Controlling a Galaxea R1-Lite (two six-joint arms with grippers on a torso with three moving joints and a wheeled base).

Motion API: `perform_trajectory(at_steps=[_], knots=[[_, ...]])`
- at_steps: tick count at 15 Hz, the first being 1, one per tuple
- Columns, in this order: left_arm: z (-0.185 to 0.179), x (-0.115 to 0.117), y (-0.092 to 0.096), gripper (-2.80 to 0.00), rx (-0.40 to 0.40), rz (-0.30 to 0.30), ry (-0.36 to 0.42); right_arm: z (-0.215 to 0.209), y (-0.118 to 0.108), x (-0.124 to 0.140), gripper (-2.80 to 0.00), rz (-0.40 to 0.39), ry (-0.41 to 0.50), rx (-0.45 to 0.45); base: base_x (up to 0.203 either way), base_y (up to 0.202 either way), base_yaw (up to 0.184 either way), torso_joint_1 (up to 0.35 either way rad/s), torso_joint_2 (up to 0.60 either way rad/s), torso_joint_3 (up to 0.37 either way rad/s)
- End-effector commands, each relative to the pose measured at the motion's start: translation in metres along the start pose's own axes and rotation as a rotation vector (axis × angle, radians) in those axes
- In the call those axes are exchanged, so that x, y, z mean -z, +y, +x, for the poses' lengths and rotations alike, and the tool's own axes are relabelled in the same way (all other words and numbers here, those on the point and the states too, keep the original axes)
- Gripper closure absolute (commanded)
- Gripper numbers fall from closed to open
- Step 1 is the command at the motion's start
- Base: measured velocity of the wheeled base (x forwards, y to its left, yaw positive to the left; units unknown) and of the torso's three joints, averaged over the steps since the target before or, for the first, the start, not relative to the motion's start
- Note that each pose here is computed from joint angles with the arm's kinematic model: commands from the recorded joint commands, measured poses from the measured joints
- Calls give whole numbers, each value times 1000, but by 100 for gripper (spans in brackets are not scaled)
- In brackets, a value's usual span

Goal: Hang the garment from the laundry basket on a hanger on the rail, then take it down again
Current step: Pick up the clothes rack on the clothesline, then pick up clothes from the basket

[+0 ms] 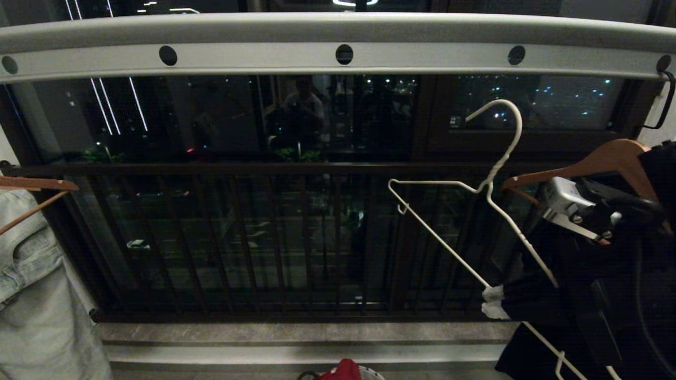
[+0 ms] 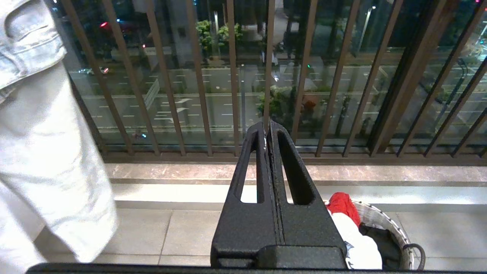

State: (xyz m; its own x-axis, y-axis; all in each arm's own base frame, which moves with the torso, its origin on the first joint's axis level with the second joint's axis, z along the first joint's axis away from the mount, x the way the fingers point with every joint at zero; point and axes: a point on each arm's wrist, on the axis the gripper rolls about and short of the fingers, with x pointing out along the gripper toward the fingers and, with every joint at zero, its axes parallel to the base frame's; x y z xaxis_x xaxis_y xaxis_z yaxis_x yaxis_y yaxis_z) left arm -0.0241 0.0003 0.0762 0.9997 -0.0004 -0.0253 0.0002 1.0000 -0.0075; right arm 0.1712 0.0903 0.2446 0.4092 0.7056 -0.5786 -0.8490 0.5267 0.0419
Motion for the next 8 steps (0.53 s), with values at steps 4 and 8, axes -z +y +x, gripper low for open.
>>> perform_trajectory(at_steps=[4,8], knots=[[0,0,0,0,0,0,1,9,-1,3,0,-13,20,-47,0,0,0,0,0,0],[0,0,0,0,0,0,1,11,0,8,0,-57,32,-64,0,0,0,0,0,0]])
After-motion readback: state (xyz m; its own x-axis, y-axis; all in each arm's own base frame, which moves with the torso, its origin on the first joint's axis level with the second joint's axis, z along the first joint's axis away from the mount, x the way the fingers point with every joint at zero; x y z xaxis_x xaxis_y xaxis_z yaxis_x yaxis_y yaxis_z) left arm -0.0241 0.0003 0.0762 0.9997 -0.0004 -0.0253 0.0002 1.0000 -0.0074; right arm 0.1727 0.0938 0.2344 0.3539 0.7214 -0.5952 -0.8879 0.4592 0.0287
